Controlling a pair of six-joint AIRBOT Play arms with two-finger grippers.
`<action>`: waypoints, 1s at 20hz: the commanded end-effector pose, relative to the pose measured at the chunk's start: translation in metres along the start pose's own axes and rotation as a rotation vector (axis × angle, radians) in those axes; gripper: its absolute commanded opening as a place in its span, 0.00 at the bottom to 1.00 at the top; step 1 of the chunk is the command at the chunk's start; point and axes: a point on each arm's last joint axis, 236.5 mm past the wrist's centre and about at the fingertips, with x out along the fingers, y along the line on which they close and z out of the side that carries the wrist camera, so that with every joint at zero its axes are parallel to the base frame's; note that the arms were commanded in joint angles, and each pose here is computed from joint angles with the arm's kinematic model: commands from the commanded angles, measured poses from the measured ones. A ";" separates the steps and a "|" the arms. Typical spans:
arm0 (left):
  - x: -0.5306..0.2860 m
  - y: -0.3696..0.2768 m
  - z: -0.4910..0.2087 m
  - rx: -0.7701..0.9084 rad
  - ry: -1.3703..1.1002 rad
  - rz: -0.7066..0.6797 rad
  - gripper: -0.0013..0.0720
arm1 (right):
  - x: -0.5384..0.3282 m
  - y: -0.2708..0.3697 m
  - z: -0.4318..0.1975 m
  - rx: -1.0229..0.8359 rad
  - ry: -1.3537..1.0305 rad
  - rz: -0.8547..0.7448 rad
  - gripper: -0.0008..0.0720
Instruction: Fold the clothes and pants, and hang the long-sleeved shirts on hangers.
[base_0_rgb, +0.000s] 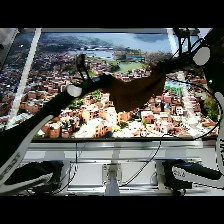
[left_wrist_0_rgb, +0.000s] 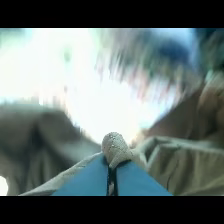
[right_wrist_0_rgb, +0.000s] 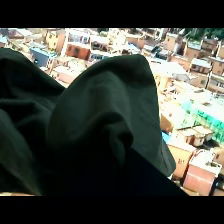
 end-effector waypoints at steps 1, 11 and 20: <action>-0.086 -0.022 0.111 0.138 -0.278 -0.020 0.04 | -0.033 0.008 0.016 0.002 -0.089 0.014 0.04; -0.342 -0.128 0.222 0.273 -0.886 -0.154 0.04 | -0.250 0.125 0.053 0.091 -0.542 0.482 0.04; -0.297 -0.123 0.203 0.232 -0.735 -0.183 0.04 | -0.260 0.212 -0.017 -0.043 -0.309 0.739 0.03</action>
